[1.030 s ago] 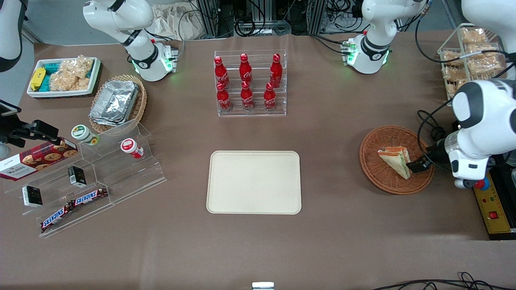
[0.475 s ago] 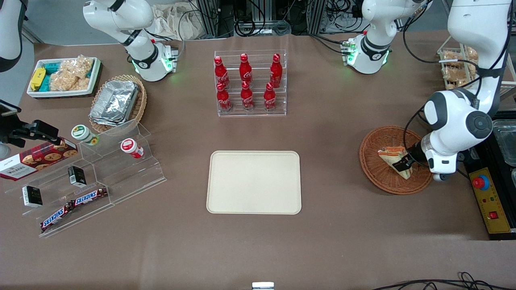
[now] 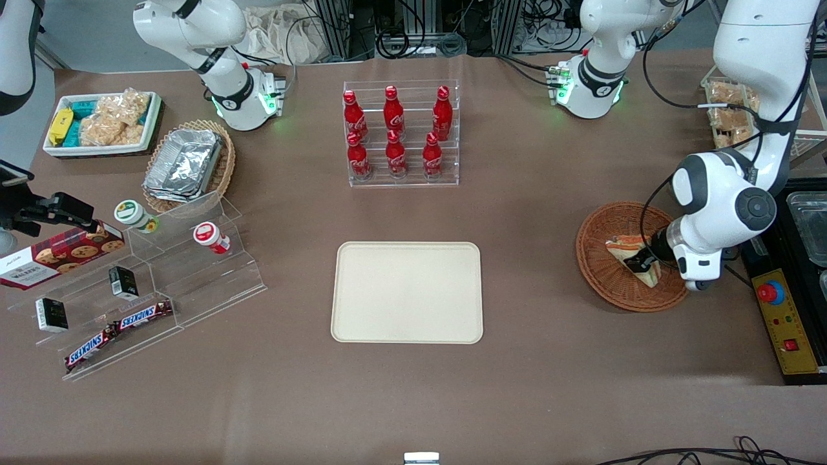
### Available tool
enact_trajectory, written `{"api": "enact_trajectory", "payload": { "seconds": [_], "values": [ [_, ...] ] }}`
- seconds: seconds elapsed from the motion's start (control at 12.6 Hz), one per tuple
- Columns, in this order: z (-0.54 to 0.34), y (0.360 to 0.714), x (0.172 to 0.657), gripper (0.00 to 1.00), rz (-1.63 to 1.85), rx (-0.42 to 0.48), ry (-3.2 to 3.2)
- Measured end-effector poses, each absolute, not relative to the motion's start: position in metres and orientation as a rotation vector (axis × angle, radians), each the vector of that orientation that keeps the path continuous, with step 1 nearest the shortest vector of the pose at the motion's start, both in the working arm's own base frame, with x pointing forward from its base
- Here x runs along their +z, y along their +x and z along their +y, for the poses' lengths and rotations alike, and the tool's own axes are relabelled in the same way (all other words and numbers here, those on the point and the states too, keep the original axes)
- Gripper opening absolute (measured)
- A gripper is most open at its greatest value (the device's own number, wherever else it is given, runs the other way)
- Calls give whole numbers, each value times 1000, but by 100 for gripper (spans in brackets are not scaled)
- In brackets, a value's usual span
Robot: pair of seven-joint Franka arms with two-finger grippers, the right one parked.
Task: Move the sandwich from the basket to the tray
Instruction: 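Close the left gripper on the sandwich, then lift the sandwich and carry it over the cream tray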
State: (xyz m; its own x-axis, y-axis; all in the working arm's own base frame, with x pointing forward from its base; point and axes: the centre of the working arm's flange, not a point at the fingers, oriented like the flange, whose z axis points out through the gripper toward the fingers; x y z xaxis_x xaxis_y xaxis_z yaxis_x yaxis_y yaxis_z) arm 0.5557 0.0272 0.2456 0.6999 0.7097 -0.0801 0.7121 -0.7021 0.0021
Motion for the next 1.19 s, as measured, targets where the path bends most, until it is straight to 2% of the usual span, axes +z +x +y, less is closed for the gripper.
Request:
{"api": "enact_trajectory", "payload": {
  "seconds": [0.16,0.24,0.4,0.55,0.71,0.87,1.03,1.19],
  "values": [
    [27,562,254,39,1201,-90,2860],
    [26,566,261,33,1198,-98,2863],
    [22,578,291,30,1181,-165,2881],
    [4,601,345,19,1121,-203,2905],
    [-39,618,394,16,1008,-177,2936],
    [-101,625,426,16,860,-112,2967],
    [-173,623,435,16,697,-84,2994],
    [-237,622,412,16,563,-122,3018]
  ]
}}
